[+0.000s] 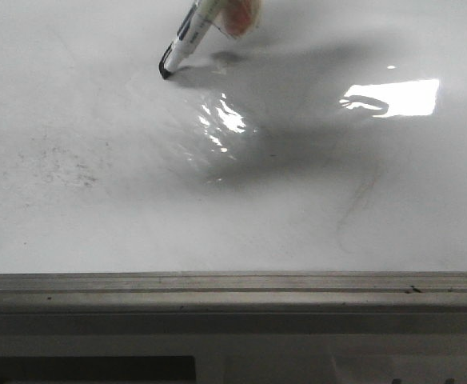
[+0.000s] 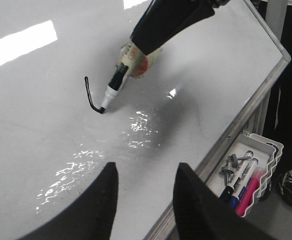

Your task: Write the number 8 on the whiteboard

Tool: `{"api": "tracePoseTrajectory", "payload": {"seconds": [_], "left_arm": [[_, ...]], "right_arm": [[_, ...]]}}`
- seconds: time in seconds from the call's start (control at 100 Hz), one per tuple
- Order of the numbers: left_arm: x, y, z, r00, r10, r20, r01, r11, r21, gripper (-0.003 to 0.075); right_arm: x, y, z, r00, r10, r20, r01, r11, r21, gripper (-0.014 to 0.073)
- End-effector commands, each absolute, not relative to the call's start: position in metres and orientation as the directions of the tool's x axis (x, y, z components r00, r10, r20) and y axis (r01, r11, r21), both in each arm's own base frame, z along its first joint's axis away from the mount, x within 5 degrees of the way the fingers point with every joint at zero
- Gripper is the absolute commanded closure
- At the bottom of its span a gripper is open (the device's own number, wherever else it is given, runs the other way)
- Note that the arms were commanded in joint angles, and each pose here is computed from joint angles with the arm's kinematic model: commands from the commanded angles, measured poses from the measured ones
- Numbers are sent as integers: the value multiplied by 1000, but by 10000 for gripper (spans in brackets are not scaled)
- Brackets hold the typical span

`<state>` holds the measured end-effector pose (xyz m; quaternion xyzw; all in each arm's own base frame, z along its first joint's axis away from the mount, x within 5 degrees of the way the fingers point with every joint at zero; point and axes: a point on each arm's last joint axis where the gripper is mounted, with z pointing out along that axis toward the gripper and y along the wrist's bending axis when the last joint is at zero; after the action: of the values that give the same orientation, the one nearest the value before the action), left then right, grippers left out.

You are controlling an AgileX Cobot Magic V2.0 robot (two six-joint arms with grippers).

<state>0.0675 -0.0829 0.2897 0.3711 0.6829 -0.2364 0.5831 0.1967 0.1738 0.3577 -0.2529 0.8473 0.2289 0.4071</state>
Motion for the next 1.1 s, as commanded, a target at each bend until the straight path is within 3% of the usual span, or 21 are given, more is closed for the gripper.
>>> {"api": "tracePoseTrajectory", "payload": {"seconds": [0.0,0.08,0.18,0.39,0.71,0.92,1.09], "left_arm": [[67,-85,307,10,130,-992,785,613,88,482],[67,-85,307,10,130,-992,785,613,88,482],[67,-85,307,11,128,-992,785,613,88,482],[67,-85,308,12,127,-992,785,613,88,482],[67,-85,307,11,129,-992,786,612,88,482],[67,-85,307,11,129,-992,786,612,88,481],[67,-85,307,11,129,-992,786,612,88,481]], "right_arm": [[194,155,369,-482,-333,-810,-601,798,29,646],[189,147,365,-516,-377,-769,-587,809,-3,646],[187,157,352,-551,-369,-748,-615,786,66,647],[192,184,360,-442,-270,-855,-657,746,104,646],[195,148,397,-317,-148,-937,-586,807,71,646],[192,170,387,-355,-156,-922,-635,764,115,647],[168,170,402,-308,-147,-940,-689,716,113,647]]}}
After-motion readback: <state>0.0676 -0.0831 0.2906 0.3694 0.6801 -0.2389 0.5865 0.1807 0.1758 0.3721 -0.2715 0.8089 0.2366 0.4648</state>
